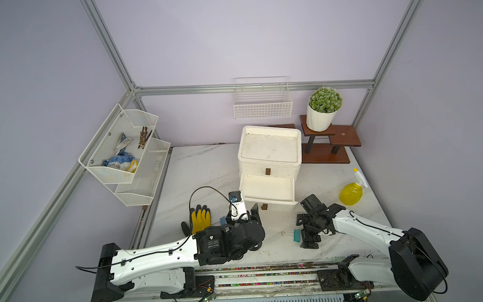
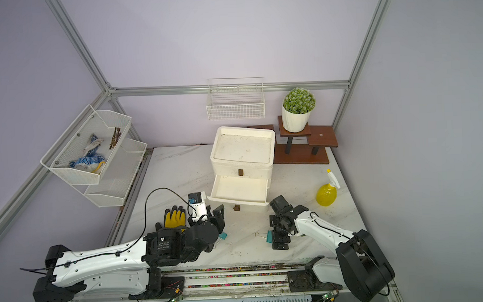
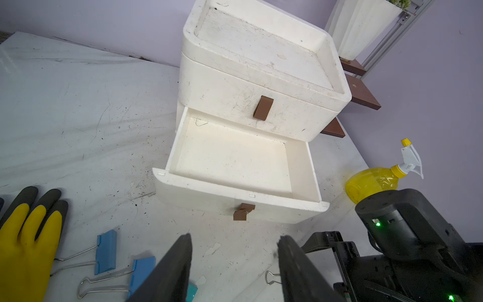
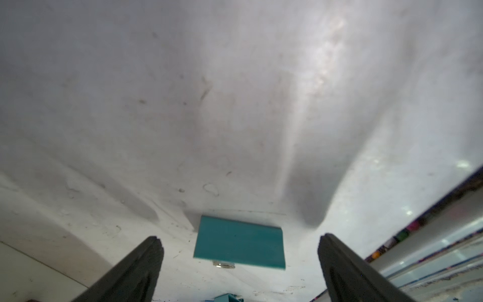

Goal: Put the binder clips in the drawer according to color
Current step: Pick up the binder clip at the center of the board, then place the binder clip in the drawer, then pick up the binder clip at the center of the board.

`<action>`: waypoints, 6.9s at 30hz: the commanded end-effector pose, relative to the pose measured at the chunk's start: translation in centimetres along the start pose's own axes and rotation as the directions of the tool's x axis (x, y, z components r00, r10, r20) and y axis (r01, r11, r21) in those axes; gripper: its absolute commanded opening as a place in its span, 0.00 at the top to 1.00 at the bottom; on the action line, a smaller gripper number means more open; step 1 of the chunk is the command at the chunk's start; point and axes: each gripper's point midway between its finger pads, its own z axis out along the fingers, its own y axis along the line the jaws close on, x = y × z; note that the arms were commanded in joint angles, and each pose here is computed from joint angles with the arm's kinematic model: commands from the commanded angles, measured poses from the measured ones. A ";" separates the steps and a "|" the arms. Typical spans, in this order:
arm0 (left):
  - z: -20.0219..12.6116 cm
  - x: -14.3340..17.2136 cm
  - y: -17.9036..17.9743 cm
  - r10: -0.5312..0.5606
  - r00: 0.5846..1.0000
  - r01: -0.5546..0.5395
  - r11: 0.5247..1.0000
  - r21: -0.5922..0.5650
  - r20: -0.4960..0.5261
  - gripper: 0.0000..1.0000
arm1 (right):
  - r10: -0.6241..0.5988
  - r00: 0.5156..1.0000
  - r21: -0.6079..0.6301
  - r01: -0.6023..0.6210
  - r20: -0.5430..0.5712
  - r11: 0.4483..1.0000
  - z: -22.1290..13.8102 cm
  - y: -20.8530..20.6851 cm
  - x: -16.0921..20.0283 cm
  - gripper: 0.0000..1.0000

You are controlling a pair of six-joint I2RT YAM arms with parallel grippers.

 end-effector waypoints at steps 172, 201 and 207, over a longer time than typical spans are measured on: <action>2.6 3.2 11.9 -0.214 0.913 0.204 0.977 -0.064 -0.348 0.26 | -0.792 -0.058 0.245 0.962 0.608 0.118 -10.5 14.7 14.4 0.76; 0.7 -0.4 13.5 -0.210 0.949 0.182 0.974 -0.133 -0.237 0.25 | -0.814 0.044 0.062 0.993 0.579 0.099 -14.1 11.0 18.7 0.21; -2.5 -2.9 17.1 -0.243 0.964 0.209 0.943 -0.260 -0.107 0.25 | -0.887 0.165 0.015 0.982 0.431 0.190 -8.6 3.2 23.9 0.24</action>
